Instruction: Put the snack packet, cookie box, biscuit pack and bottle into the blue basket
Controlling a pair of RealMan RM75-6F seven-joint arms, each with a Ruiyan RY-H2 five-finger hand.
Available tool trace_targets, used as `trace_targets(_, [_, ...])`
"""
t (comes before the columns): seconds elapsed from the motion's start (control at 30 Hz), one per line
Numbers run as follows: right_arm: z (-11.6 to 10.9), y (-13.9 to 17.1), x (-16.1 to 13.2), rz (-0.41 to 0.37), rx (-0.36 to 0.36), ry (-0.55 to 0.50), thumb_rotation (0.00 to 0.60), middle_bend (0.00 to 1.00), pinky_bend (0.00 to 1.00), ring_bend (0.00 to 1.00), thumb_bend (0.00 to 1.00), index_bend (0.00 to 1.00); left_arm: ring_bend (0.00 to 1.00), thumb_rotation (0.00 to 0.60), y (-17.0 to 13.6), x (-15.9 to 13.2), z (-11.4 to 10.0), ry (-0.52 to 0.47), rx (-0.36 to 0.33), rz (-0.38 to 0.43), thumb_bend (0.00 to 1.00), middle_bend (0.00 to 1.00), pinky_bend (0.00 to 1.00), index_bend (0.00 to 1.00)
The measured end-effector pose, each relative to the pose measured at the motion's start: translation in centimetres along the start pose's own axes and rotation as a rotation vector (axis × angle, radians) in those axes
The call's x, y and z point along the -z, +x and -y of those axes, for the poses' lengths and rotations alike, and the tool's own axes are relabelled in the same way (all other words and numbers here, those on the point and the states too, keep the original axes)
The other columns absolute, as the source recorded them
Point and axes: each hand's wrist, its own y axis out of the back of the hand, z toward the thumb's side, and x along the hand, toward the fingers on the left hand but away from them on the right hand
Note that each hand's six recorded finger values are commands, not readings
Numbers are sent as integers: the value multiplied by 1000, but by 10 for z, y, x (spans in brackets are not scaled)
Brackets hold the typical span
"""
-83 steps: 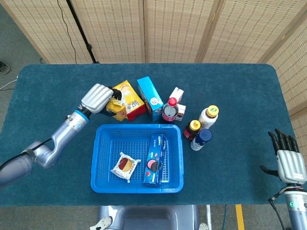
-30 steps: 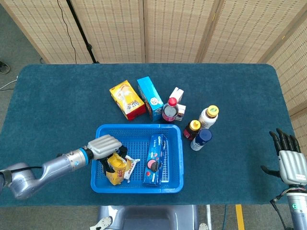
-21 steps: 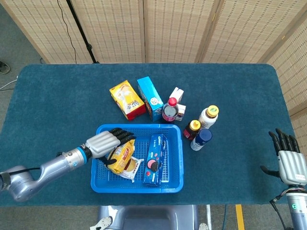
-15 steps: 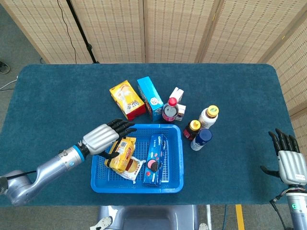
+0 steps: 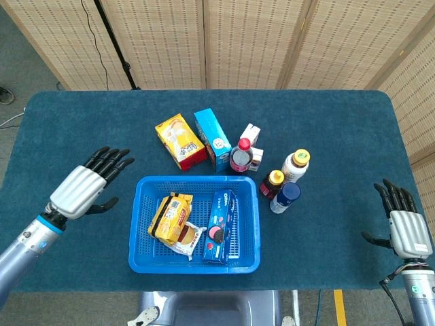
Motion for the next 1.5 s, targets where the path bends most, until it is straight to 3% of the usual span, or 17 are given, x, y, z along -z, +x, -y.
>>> trace_targets(0.17, [6, -6, -11, -64, -26, -119, 600, 0, 0, 0, 0, 7, 0, 600, -37, 28, -3, -4, -34, -111, 307, 0, 0, 0])
trace_targets(0.37, [17, -16, -35, -174, -96, -290, 600, 0, 20, 0, 0, 28, 0, 600, -77, 51, 1, -86, -53, -222, 302, 0, 0, 0])
trace_targets(0.53, [30, -32, -67, -285, -150, -397, 600, 1, 100, 0, 0, 27, 0, 600, -100, 63, 5, -163, -83, -266, 302, 0, 0, 0])
trace_targets(0.73, [39, -43, -103, -391, -179, -483, 600, 59, 179, 24, 0, 103, 0, 600, -105, 68, 9, -176, -84, -268, 301, 0, 0, 0])
trace_targets(1.1, [56, -65, -125, -402, -192, -508, 600, 174, 259, 126, 0, 201, 0, 600, -101, 75, 14, -182, -66, -281, 300, 0, 0, 0])
trace_targets(1.27, [58, -72, -131, -399, -163, -520, 600, 283, 380, 250, 0, 307, 0, 600, -101, 78, 15, -187, -64, -287, 300, 0, 0, 0])
trace_targets(1.5, [65, -78, -137, -391, -104, -519, 600, 384, 549, 368, 0, 371, 0, 600, -100, 79, 16, -188, -57, -285, 300, 0, 0, 0])
